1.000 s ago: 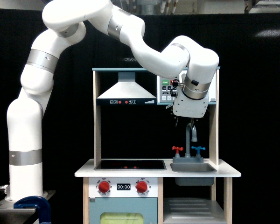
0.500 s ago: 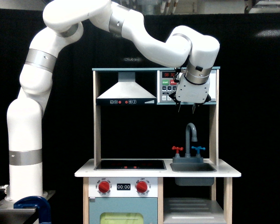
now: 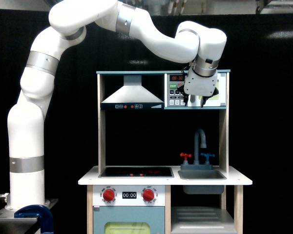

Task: Open the oven door

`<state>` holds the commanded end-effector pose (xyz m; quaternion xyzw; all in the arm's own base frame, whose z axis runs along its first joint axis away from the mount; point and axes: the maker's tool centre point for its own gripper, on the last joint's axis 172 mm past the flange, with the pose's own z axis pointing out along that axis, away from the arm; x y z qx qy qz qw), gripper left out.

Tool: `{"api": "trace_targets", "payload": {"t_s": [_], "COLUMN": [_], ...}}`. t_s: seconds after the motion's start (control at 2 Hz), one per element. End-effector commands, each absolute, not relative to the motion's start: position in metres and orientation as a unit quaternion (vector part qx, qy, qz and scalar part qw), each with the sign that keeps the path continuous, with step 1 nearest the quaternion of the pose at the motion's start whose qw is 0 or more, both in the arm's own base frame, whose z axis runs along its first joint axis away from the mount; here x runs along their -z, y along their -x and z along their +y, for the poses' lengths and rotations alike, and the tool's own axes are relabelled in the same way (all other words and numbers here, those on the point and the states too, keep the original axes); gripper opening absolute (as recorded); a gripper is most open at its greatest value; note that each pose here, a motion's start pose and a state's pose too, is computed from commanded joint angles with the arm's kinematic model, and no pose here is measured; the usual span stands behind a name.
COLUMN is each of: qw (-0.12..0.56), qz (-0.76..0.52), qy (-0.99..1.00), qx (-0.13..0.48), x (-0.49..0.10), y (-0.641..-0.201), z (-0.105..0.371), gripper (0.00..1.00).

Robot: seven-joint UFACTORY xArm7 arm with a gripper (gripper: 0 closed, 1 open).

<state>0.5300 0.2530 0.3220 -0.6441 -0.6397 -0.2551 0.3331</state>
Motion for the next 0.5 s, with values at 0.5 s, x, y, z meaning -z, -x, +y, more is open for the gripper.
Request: {"api": "trace_targets", "payload": {"t_s": [0.5], "qw": [0.333], "qz": [-0.640], "qy": [0.644], "qx": [0.255], "x": [-0.3540], "y": [-0.5310], "z": [0.2740], "gripper": [1.00]}}
